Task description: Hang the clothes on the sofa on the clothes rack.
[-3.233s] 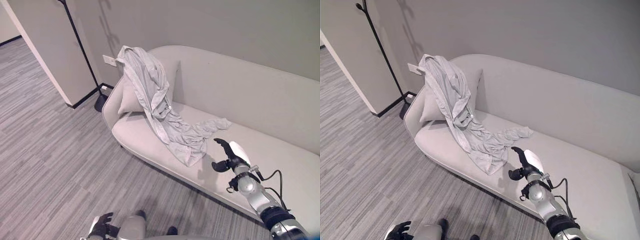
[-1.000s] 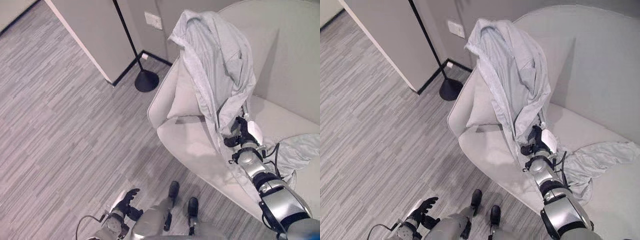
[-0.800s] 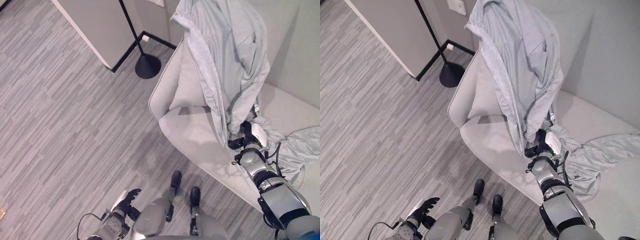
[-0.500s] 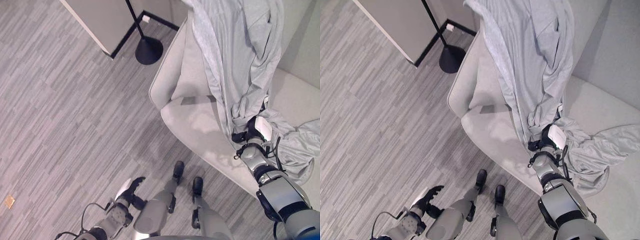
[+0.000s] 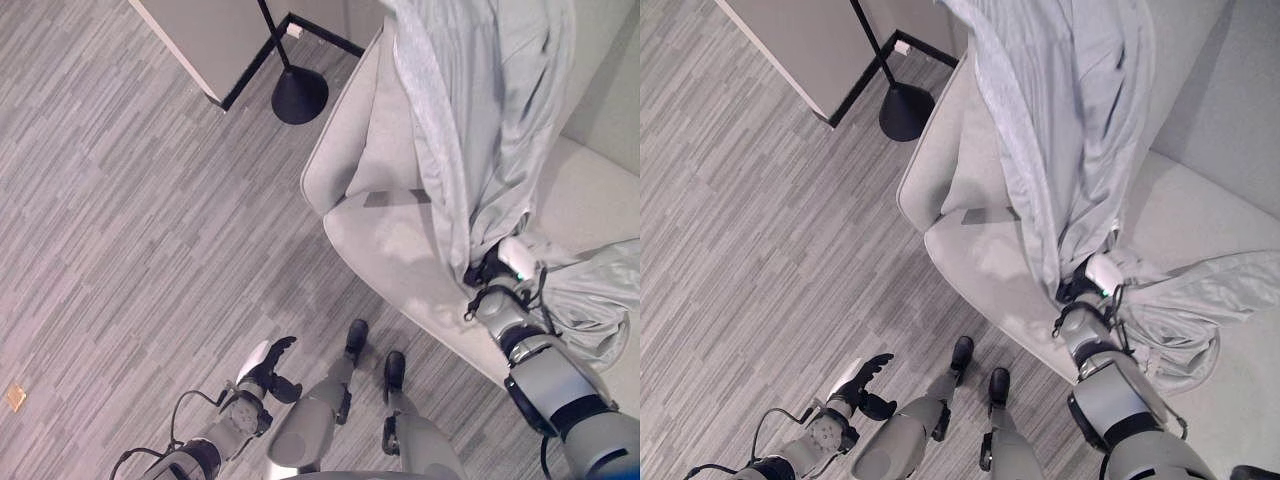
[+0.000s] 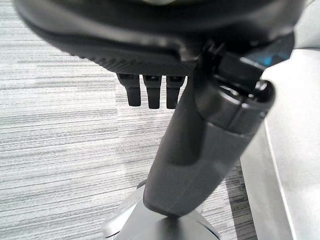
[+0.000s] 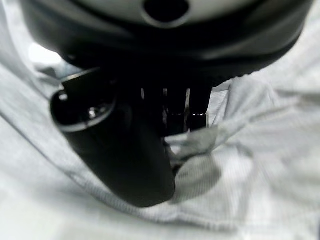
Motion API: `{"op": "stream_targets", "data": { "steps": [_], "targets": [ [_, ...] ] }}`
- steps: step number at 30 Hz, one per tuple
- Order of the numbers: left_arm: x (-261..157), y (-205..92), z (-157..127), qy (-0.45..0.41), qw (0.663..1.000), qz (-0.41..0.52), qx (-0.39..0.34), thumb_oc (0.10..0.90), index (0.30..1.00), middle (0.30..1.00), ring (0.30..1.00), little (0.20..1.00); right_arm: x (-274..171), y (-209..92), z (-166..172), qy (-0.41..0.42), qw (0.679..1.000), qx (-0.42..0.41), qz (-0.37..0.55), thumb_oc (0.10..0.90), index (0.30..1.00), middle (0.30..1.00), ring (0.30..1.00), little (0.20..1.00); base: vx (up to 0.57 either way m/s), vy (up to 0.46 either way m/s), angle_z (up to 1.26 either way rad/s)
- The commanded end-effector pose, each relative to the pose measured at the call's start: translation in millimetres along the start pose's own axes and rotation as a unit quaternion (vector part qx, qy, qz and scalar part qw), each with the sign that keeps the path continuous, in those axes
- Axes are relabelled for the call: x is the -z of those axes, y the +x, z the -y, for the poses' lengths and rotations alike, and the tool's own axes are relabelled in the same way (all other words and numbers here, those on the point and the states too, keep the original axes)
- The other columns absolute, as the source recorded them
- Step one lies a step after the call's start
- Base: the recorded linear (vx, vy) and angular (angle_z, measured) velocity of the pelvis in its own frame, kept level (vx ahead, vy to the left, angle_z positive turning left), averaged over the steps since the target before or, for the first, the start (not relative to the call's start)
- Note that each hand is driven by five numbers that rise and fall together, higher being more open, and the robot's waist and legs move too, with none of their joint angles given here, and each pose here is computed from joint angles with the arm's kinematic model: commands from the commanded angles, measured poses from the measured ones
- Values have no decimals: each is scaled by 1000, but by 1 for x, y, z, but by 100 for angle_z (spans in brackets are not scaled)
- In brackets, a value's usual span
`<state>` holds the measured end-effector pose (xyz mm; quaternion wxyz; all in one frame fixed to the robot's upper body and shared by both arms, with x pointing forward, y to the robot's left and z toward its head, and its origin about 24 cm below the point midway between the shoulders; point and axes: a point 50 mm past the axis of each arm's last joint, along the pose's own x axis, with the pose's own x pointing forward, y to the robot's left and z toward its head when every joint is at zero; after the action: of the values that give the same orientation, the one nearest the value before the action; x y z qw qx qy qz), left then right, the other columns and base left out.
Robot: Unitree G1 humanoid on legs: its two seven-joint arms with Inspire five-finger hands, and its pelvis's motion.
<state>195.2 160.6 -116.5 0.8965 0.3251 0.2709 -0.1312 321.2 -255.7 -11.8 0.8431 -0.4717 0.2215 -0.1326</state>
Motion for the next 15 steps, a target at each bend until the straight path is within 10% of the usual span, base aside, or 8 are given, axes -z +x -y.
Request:
{"op": "stream_targets", "data": {
  "steps": [1,8,15],
  "targets": [
    [4,0,8,19,1000,-16,-2,800,900,900,900,900,25,-33,-59,-11,994,-103,-32,400,300,300,300,300,-58,-57,2],
    [26,-10,17,6,998,-70,1,800,900,900,900,900,50,-52,-76,234,958,-93,-140,400,300,300,300,300,-56,-47,0],
    [44,-21,4,-18,996,-89,-7,800,900,900,900,900,0,-52,-50,630,773,-61,-53,400,300,300,300,300,-67,-45,-16]
  ]
}}
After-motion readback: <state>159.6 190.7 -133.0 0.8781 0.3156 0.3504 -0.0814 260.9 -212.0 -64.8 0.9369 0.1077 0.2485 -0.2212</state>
